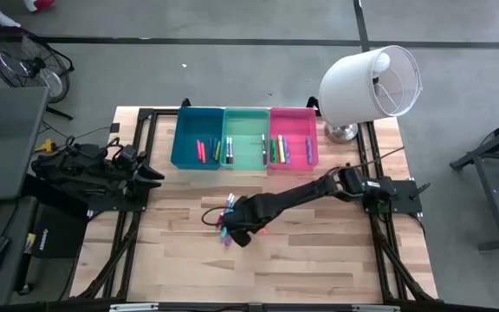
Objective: Pick & Place Markers
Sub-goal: Put the orange pen into the blue bin
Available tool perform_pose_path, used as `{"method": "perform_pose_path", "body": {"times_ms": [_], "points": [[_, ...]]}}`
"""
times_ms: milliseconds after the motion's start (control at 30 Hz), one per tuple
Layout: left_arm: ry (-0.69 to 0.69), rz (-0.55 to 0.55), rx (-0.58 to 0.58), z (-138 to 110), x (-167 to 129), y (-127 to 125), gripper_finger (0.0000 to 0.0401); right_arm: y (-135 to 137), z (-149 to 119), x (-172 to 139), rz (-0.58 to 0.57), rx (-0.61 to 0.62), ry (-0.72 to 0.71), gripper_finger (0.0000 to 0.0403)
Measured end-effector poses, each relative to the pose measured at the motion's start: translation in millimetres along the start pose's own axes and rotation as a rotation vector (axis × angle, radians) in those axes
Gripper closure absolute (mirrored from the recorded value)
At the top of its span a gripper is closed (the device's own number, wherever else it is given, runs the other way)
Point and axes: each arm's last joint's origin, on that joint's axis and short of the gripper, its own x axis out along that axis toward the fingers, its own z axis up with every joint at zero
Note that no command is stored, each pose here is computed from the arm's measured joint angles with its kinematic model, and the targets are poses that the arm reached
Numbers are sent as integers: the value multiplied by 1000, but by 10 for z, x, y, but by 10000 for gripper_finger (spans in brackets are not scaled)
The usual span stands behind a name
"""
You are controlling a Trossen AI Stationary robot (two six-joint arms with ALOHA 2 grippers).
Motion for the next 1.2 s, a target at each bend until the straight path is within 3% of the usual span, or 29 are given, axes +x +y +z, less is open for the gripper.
{"method": "perform_pose_path", "body": {"times_ms": [167,500,900,1200], "points": [[25,1,1,-55,55,30,252,-80,113,-225,37,34,-56,377],[66,-13,64,-220,463,109,252,-286,395,-809,117,83,-332,377],[-71,-4,107,-87,1013,25,252,-434,655,-1551,333,-83,-670,377],[-221,-50,87,5,1352,-36,252,-444,676,-1890,427,-207,-842,377]]}}
